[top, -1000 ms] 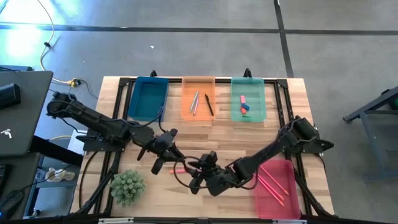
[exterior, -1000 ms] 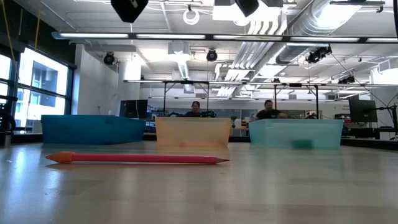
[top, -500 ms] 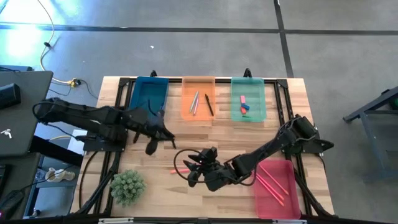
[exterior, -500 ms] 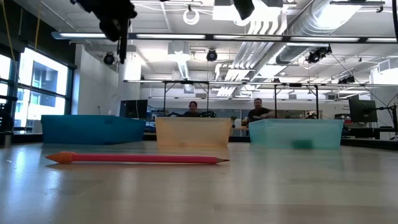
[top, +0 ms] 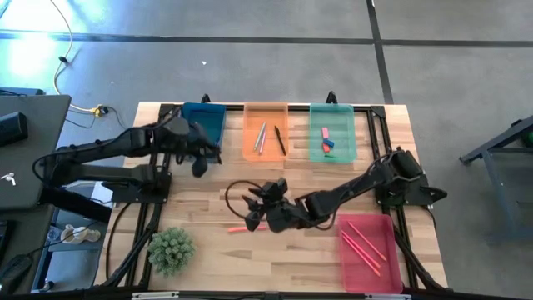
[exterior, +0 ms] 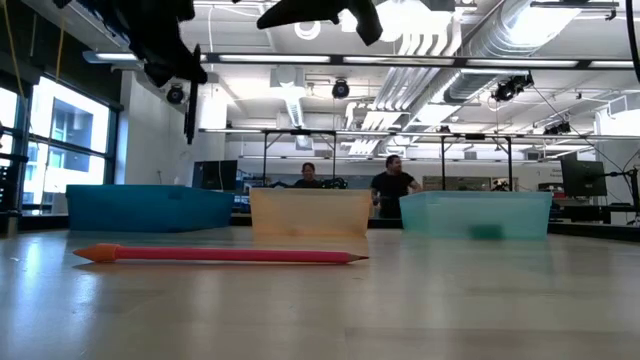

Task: Sort crayons/erasers/pens/pencils in bins
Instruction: Put the black ballpen into the orange bin

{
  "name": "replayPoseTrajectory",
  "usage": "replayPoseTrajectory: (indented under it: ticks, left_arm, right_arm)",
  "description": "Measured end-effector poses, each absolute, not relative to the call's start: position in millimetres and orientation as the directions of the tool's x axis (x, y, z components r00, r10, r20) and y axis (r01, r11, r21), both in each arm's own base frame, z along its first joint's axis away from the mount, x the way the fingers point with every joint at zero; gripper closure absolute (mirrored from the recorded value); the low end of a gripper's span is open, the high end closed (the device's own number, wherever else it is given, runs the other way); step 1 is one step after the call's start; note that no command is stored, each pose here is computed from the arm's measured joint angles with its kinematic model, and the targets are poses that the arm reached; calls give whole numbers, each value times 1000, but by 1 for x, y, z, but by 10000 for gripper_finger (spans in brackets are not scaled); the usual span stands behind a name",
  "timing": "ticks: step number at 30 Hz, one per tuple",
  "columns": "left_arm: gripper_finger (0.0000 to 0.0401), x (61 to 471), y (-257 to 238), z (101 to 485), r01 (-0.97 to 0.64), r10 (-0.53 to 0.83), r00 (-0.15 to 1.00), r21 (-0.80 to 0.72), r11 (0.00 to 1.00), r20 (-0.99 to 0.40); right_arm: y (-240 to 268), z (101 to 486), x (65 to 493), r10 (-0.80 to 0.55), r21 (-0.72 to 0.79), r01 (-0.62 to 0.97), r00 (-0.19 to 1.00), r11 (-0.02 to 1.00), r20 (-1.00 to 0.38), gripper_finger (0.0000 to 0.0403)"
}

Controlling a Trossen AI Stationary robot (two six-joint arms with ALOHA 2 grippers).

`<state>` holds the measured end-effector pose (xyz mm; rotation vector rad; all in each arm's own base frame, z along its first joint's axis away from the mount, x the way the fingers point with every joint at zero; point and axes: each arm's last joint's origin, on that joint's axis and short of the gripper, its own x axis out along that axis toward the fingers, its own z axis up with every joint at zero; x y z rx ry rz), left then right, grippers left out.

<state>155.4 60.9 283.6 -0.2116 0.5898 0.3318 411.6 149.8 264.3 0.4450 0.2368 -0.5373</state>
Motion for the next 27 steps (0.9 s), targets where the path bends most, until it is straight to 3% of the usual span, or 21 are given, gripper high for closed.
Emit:
replayPoseTrajectory:
  ticks: [12, 20, 27]
  left_arm:
    - [379, 128, 102, 279, -613, 421, 646, -105, 783, -636]
    - [379, 119, 124, 288, -727, 473, 532, -93, 680, -703]
    - [379, 116, 144, 279, -808, 387, 386, -104, 580, -838]
  right_arm:
    - [78, 299, 410, -525, 56, 572, 783, 818, -333, 264]
    - [22, 292, 413, -386, 72, 481, 777, 874, -497, 263]
    - [-5, 290, 414, -345, 48, 433, 776, 900, -529, 263]
